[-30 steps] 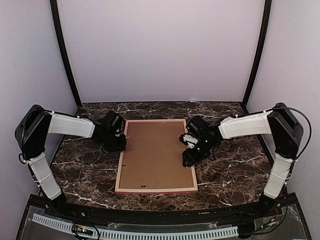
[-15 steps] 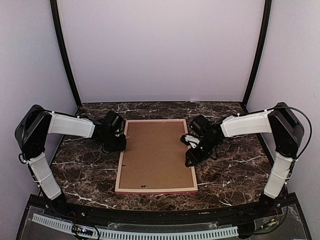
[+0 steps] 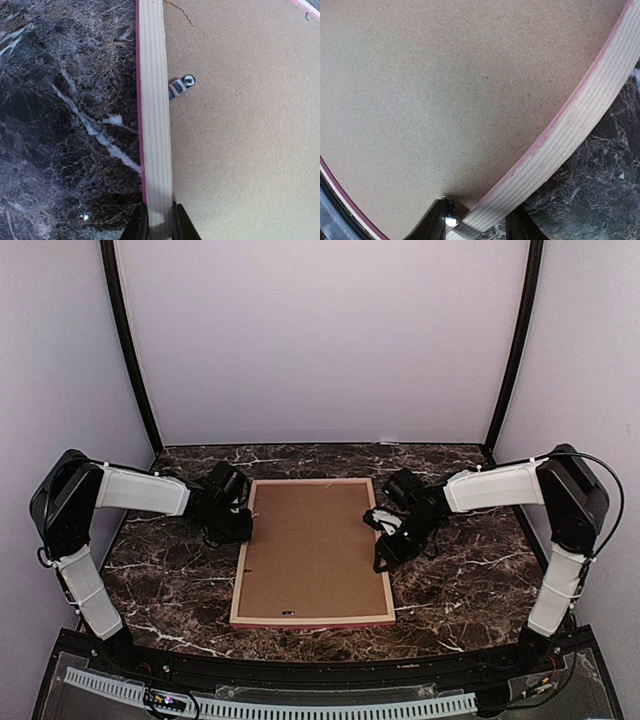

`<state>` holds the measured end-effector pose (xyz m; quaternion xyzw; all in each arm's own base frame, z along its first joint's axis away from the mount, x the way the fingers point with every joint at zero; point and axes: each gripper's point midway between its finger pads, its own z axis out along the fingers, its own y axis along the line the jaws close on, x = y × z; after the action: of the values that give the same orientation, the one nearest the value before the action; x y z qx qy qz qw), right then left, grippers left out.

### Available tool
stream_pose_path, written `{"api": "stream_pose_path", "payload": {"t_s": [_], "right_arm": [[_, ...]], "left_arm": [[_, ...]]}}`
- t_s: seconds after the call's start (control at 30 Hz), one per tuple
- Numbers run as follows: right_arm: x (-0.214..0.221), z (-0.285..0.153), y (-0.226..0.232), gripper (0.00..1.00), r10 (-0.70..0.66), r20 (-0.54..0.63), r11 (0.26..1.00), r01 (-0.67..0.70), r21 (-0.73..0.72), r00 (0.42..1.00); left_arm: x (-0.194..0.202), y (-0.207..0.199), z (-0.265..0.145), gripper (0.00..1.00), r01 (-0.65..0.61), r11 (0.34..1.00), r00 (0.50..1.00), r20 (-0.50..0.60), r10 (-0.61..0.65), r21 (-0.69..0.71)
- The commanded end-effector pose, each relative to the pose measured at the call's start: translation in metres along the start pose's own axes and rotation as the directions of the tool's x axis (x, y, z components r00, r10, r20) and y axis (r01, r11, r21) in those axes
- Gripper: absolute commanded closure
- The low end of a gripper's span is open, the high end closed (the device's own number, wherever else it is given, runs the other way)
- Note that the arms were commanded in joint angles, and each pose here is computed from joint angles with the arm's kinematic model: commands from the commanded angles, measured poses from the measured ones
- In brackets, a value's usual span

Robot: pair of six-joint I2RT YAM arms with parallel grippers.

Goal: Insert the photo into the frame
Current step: Press the fastener onto the backboard.

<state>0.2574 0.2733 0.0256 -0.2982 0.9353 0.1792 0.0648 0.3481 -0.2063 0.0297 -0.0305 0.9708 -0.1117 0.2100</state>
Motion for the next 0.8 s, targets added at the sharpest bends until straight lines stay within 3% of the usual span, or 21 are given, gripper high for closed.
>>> {"api": "stream_pose_path", "payload": {"t_s": [0.0,0.3,0.43,0.6,0.77], "right_arm": [[0.021,0.005,-0.008,0.64,-0.019,-0.075,1.0,0.019,0.009,0.997],[0.014,0.003,-0.006,0.65,-0.042,-0.059,0.999,0.042,-0.005,0.997],[0.006,-0.003,-0.004,0.58,-0.02,-0.02,0.999,0.019,-0.038,1.0],[-0.007,-0.011,-0.006,0.48,0.058,0.042,0.995,-0.054,-0.079,0.997],[-0.021,-0.017,-0.02,0.47,0.178,0.102,0.981,-0.169,-0.091,0.979]], "left_arm": [[0.019,0.007,0.008,0.98,-0.018,1.0,0.997,-0.07,0.016,-0.024],[0.02,0.007,0.008,0.98,-0.016,1.0,0.997,-0.071,0.014,-0.025],[0.02,0.008,0.008,0.98,-0.014,1.0,0.997,-0.072,0.012,-0.026],[0.019,0.007,0.008,0.98,-0.012,1.0,0.998,-0.069,0.01,-0.024],[0.017,0.005,0.008,0.98,-0.013,1.0,0.998,-0.068,0.012,-0.021]]}}
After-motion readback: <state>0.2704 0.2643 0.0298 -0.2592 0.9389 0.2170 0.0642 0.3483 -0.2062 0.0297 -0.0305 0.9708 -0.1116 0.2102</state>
